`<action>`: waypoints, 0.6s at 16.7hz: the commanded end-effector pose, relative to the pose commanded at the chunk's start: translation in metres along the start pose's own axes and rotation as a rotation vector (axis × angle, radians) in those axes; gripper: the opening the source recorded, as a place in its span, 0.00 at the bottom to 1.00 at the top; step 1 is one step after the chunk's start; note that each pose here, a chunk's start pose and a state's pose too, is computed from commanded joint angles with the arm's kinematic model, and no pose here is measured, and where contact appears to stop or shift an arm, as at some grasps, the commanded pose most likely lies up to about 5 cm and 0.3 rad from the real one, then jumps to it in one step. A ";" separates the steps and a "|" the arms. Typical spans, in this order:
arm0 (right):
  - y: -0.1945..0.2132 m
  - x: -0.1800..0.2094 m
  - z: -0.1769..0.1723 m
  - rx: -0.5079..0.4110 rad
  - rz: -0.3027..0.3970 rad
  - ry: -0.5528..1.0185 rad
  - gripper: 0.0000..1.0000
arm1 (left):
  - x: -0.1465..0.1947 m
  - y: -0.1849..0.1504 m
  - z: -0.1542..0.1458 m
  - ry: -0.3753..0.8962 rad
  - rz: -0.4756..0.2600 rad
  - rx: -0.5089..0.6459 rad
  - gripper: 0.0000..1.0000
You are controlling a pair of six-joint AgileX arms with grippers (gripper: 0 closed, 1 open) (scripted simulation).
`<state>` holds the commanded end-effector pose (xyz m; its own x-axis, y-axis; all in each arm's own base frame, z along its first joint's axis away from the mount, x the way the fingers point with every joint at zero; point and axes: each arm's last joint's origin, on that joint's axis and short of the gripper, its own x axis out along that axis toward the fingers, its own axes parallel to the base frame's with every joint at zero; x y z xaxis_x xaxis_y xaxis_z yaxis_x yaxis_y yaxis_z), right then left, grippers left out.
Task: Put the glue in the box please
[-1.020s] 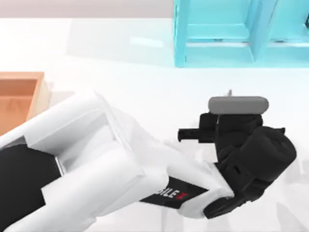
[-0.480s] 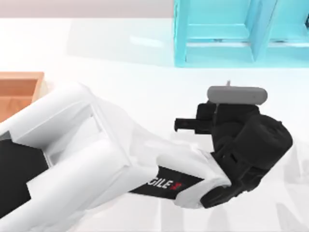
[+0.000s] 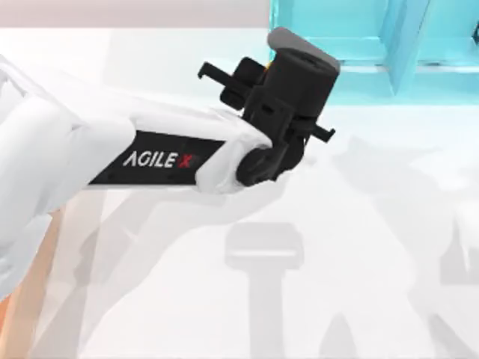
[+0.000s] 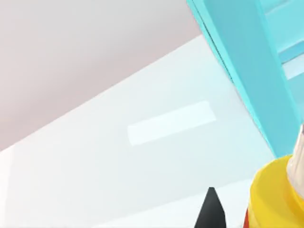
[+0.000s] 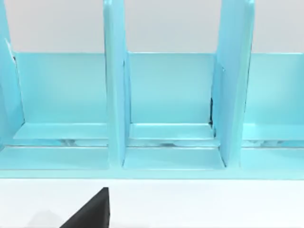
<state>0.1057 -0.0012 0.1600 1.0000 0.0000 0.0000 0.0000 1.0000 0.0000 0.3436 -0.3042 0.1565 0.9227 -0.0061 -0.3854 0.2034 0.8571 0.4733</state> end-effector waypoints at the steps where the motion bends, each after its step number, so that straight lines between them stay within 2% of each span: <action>1: 0.000 0.000 0.000 0.000 0.000 0.000 1.00 | 0.013 0.023 0.000 0.030 -0.018 0.079 0.00; 5: 0.000 0.000 0.000 0.000 0.000 0.000 1.00 | 0.053 0.126 -0.012 0.141 -0.139 0.388 0.00; 10: 0.000 0.000 0.000 0.000 0.000 0.000 1.00 | 0.064 0.261 -0.062 0.205 -0.392 0.673 0.00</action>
<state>0.1057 -0.0012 0.1600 1.0000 0.0000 0.0000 0.0000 1.0000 0.0000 0.4360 -0.0489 0.2064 0.6783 -0.0913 -0.7291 0.7137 0.3179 0.6242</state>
